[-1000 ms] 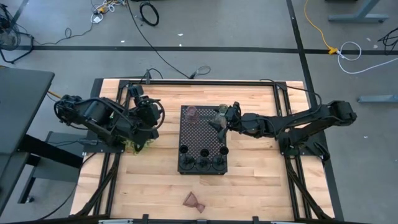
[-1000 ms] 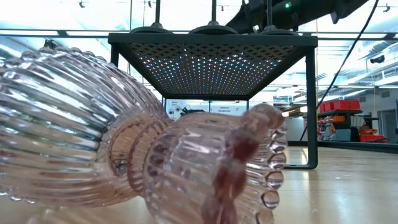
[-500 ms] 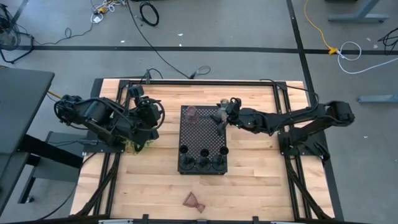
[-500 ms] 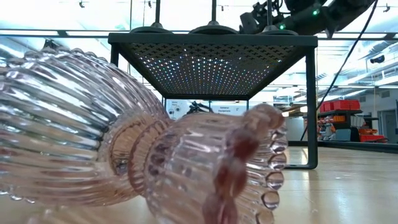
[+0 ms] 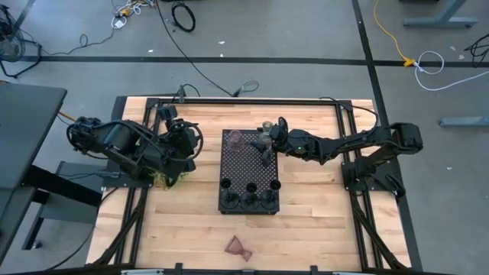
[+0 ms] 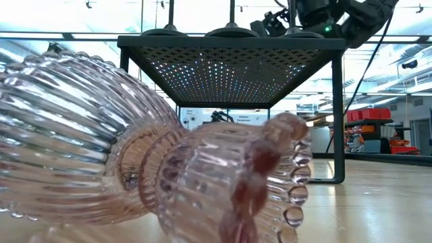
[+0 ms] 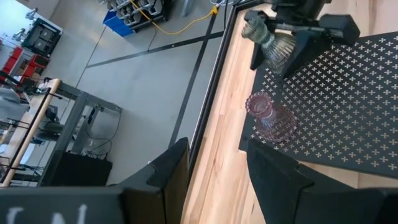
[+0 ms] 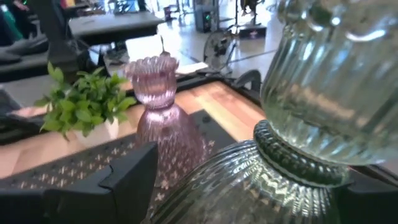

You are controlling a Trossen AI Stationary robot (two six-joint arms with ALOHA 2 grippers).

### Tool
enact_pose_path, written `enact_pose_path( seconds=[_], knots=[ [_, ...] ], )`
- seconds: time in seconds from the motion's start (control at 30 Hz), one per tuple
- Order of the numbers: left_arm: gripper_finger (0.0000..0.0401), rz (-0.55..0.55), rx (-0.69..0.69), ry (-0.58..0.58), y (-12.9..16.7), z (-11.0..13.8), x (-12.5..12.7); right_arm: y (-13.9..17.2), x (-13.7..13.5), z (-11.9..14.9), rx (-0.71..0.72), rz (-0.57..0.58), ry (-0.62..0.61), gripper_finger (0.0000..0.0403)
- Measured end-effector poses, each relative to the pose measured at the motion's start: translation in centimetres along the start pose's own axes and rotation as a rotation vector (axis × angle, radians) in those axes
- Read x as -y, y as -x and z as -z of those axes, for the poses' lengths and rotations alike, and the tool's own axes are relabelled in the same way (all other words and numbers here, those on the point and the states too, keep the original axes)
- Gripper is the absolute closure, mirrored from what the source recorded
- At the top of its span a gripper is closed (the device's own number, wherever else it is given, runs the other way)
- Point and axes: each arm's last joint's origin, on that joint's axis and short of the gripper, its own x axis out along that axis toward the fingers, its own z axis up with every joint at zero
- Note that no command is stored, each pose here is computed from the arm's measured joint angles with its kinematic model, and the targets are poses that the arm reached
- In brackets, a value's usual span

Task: Pick & Place candle stick holders
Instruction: Put the green glass candle holder on the shelf

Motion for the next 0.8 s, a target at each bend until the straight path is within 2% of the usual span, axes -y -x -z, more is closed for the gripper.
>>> enact_pose_path(
  seconds=[0.33, 0.8],
  knots=[
    [0.0236, 0.005, 0.001, 0.000, 0.0, 0.0, 0.0, -1.0, 0.3, 1.1, -0.055, -0.129, 0.069, 0.0108],
    [0.0236, 0.007, 0.008, 0.002, 0.0, -0.1, 0.0, -2.6, 0.2, 2.1, -0.041, -0.149, 0.078, 0.0108]
  ],
)
